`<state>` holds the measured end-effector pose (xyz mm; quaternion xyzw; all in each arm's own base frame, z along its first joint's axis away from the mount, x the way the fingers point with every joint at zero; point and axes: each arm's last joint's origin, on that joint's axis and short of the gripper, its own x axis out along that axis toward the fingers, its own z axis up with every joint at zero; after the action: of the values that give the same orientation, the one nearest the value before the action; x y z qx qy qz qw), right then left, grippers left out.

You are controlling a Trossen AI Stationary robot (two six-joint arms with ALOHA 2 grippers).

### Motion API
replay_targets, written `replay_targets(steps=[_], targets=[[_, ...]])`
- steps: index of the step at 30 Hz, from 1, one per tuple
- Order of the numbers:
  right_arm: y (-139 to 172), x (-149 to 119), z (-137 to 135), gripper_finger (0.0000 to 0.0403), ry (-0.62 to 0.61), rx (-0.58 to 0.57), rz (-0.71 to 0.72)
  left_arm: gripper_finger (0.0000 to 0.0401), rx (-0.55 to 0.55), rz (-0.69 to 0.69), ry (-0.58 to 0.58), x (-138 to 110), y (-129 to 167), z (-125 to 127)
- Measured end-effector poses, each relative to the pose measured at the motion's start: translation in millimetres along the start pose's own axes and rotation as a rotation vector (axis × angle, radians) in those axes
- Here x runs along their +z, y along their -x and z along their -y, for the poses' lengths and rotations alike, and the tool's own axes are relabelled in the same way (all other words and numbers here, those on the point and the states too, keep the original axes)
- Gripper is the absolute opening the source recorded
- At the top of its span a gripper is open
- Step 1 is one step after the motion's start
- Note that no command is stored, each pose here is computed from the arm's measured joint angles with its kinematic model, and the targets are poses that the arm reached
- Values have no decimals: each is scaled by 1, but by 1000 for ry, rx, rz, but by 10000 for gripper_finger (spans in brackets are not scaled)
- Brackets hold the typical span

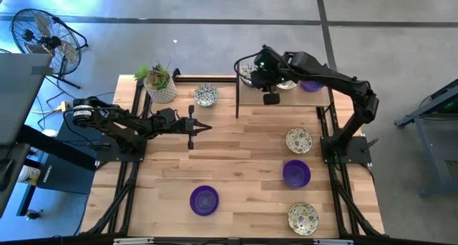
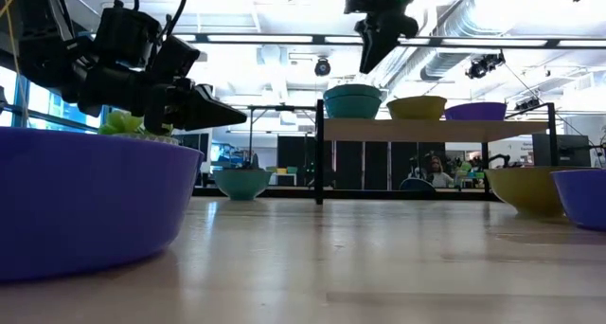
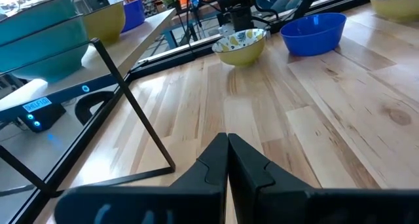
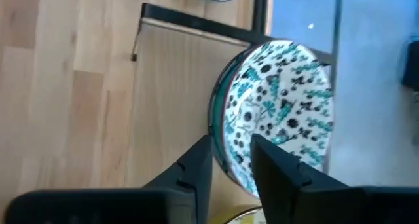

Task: Pick & Place Mini bowls
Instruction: Stack the bottom blue patterned bowl on the blue patterned bowl on the shelf

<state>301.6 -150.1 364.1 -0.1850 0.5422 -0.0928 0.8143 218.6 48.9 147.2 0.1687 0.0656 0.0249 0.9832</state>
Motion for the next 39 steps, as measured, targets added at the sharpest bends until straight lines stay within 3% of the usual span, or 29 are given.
replay_targets(steps=[10, 27, 39], targets=[[-7, -6, 10, 5, -50, 36, 12, 1, 0, 1, 0, 0, 0, 0], [-31, -7, 8, 1, -47, 51, 9, 1, 1, 1, 3, 0, 0, 0], [-6, -6, -5, 1, -46, 8, 49, 1, -7, -3, 4, -1, 0, 0]])
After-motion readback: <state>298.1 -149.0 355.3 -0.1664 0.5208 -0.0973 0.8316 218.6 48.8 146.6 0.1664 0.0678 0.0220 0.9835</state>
